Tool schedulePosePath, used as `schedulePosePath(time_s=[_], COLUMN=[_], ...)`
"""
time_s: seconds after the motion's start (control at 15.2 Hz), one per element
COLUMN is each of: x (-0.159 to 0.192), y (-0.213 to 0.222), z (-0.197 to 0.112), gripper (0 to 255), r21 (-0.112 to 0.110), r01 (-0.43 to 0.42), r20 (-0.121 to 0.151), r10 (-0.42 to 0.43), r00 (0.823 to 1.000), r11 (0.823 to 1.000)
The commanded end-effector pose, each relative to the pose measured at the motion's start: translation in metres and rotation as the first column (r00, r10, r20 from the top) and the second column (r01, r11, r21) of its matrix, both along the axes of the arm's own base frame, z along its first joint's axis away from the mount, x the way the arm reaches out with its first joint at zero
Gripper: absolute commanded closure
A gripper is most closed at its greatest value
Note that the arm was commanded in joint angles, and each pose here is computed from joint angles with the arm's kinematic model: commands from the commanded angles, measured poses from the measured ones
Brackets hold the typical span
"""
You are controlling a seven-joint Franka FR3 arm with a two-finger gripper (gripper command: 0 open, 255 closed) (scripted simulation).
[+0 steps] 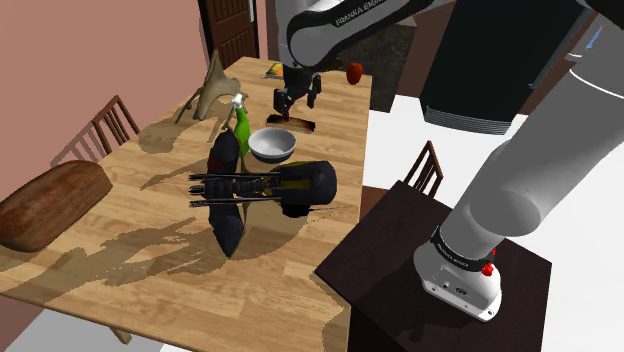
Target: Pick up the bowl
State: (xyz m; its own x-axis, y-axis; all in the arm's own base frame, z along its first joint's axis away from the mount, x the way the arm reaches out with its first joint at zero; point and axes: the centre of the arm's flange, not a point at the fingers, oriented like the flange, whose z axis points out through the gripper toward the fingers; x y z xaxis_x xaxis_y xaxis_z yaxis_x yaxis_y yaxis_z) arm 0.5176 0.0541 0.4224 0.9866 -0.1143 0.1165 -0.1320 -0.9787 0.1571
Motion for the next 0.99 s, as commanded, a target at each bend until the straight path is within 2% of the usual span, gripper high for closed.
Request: schedulePosePath(time_s=[0.0, 0.92], x=[0.020, 0.145], y=[0.008, 0.055], z=[-0.019, -0.153], gripper=[0, 0], r21=[-0.008, -0.070], r01=[-0.001, -0.006], r20=[-0.001, -0.009], r10=[0.001, 0.005], r00=[1.000, 1.000], r11=[1.000, 0.998])
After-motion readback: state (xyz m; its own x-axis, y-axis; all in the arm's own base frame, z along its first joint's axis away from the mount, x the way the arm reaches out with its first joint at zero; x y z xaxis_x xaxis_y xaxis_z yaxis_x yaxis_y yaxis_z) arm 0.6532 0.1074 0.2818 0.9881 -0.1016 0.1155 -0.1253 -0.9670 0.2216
